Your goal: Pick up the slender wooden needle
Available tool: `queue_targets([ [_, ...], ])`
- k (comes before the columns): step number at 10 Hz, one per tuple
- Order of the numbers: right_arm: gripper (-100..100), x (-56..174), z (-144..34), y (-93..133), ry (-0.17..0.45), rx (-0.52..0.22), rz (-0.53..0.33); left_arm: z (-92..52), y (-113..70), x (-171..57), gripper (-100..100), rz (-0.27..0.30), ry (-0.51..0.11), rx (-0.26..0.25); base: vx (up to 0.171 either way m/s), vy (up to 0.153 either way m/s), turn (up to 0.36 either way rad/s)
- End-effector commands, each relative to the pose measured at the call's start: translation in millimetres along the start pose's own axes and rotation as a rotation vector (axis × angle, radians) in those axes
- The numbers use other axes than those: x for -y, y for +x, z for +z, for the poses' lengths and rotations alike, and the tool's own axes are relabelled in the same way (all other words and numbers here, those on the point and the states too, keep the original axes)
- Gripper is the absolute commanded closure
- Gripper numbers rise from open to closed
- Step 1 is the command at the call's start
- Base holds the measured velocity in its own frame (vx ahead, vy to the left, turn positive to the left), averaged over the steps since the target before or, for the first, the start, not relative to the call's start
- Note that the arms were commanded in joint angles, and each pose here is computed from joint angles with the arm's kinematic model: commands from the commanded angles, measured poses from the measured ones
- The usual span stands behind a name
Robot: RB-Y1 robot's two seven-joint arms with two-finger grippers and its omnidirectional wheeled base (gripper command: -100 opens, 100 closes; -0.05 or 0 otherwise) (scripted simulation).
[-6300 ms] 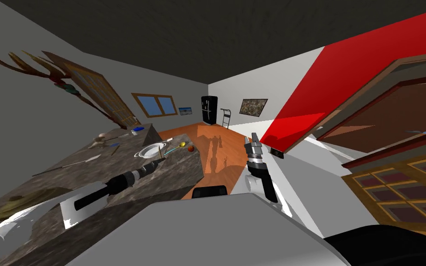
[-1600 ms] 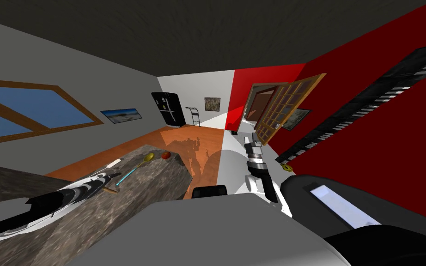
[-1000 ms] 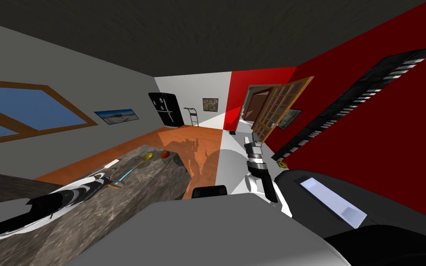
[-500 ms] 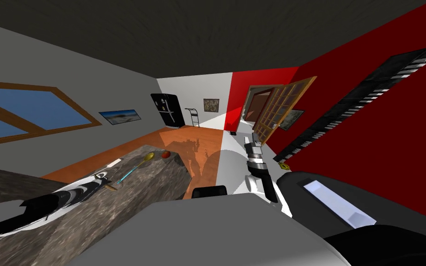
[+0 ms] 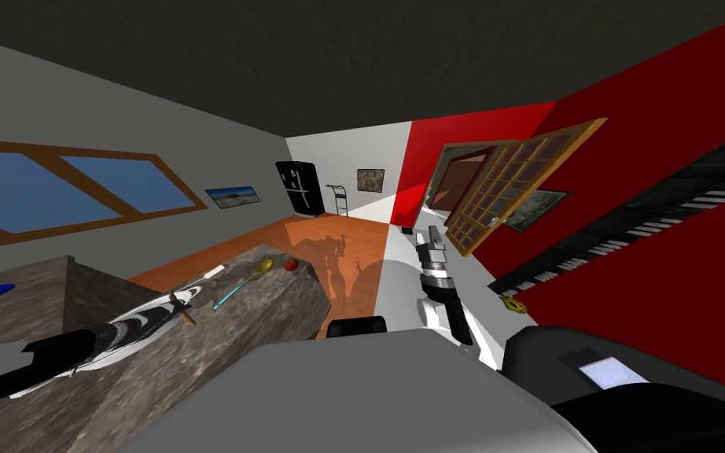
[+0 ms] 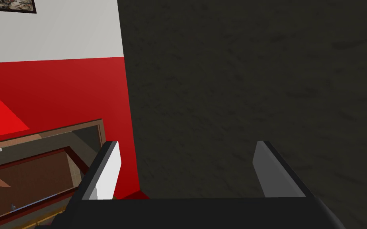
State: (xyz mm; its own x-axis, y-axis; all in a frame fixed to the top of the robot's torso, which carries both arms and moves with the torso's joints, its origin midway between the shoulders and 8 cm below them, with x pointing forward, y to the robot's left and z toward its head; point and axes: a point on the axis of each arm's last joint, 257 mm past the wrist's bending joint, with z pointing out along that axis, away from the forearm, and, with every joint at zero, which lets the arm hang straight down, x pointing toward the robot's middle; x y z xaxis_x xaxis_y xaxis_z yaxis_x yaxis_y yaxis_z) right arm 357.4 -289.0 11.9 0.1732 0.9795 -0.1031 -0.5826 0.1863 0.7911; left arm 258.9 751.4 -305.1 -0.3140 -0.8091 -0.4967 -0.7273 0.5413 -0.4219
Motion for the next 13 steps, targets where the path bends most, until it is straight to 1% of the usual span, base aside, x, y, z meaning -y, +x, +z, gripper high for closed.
queue_targets([
  [1,0,0.0,0.0,0.0,0.0,0.0,0.0,-4.9,-1.3,2.2,100,0.032,0.004,0.004,0.103,0.021,0.153],
  [2,0,0.0,0.0,0.0,0.0,0.0,0.0,-0.4,7.3,15.0,100,0.041,0.035,-0.012,0.086,0.022,0.142],
  [3,0,0.0,0.0,0.0,0.0,0.0,0.0,1.8,12.4,20.3,100,0.043,0.046,-0.023,0.036,0.008,0.019],
  [4,0,0.0,0.1,0.0,0.0,0.0,0.0,-7.8,4.8,11.9,100,0.073,0.024,-0.006,0.078,0.011,0.199],
  [5,0,0.0,0.0,0.0,0.0,0.0,0.0,-4.0,13.6,22.9,100,0.07,0.05,-0.021,0.092,0.018,0.179],
  [6,0,0.0,0.0,0.0,0.0,0.0,0.0,-1.6,20.6,29.5,100,0.072,0.065,-0.036,0.046,0.007,0.004],
  [7,0,0.0,0.1,0.1,0.0,0.0,0.0,-10.1,15.4,22.1,100,0.101,0.043,-0.024,0.082,0.011,0.189],
  [8,0,0.0,0.0,0.0,0.0,0.0,0.0,-6.9,24.4,32.5,100,0.097,0.068,-0.04,0.097,0.01,0.16],
  [9,0,0.0,0.0,0.0,0.0,0.0,0.0,-5.0,30.7,38.2,100,0.098,0.08,-0.053,0.048,0.0,-0.004],
  [10,0,0.0,0.1,0.1,0.0,0.0,0.0,-12.4,28.9,32.5,100,0.124,0.061,-0.047,0.091,-0.001,0.166],
  [11,0,0.0,0.0,0.0,0.0,0.0,0.0,-9.9,37.6,41.7,100,0.122,0.083,-0.062,0.091,-0.005,0.182],
  [12,0,0.0,0.0,0.0,0.0,0.0,0.0,-8.6,42.9,46.2,100,0.122,0.093,-0.073,0.04,0.003,0.017],
  [13,0,0.0,0.1,0.1,0.0,0.0,0.0,-15.5,42.5,40.4,100,0.148,0.073,-0.07,0.08,0.01,0.221],
])
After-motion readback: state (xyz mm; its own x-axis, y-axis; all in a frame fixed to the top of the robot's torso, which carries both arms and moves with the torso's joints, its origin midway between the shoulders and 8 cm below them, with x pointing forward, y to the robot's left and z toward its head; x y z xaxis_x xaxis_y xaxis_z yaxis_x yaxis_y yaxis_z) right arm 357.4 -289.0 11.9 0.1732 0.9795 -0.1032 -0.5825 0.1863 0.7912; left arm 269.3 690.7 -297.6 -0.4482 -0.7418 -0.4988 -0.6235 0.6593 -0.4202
